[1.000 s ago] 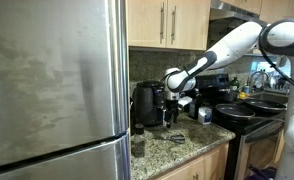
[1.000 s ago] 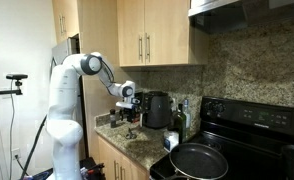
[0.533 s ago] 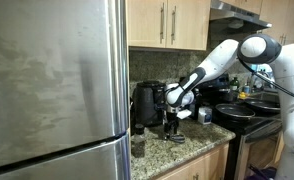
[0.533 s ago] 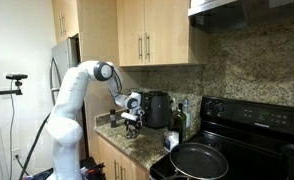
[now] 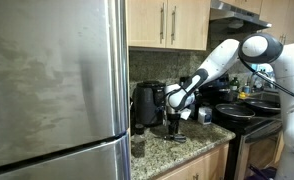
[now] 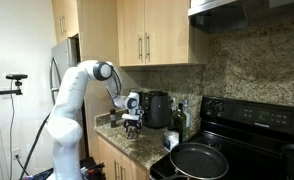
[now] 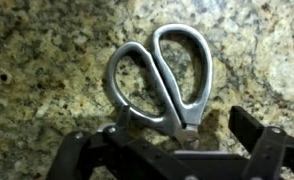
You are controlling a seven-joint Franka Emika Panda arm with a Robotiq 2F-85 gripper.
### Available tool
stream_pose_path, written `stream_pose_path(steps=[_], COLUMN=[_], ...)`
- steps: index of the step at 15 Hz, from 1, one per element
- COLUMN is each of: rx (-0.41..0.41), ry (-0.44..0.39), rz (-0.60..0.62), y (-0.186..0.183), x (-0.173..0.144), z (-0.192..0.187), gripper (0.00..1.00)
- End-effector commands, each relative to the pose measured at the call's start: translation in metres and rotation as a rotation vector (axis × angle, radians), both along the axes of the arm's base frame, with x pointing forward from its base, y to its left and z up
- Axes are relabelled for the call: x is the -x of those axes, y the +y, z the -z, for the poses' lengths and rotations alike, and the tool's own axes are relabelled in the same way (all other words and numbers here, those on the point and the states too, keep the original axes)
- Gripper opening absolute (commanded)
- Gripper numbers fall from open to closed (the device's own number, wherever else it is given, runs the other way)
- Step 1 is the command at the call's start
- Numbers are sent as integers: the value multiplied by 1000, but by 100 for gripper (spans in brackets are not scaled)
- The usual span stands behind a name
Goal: Pick up the pair of scissors
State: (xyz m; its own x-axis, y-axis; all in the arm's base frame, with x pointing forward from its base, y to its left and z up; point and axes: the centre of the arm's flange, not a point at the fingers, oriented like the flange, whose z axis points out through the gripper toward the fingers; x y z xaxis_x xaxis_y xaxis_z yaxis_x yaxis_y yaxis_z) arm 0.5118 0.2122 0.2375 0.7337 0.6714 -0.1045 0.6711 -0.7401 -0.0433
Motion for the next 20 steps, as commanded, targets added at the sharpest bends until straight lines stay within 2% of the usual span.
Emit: stream_pose_path(steps=[1, 3, 4, 5, 11, 15, 16, 17, 18, 20], rx=[69, 106, 116, 127, 132, 135, 136, 139, 139, 133], ry=[20, 33, 46, 52, 77, 93, 100, 114, 124, 106], rz=[-119, -167, -187, -205, -255, -251, -248, -237, -228, -224], y=[-12, -14, -15, -16, -15, -17, -18, -18, -19, -18], x=[18, 20, 21, 21, 23, 24, 25, 26, 27, 28], z=[8, 11, 11, 10, 2, 0, 1, 1, 1, 2], gripper=[100, 100, 90, 74, 34, 2, 36, 43, 44, 56])
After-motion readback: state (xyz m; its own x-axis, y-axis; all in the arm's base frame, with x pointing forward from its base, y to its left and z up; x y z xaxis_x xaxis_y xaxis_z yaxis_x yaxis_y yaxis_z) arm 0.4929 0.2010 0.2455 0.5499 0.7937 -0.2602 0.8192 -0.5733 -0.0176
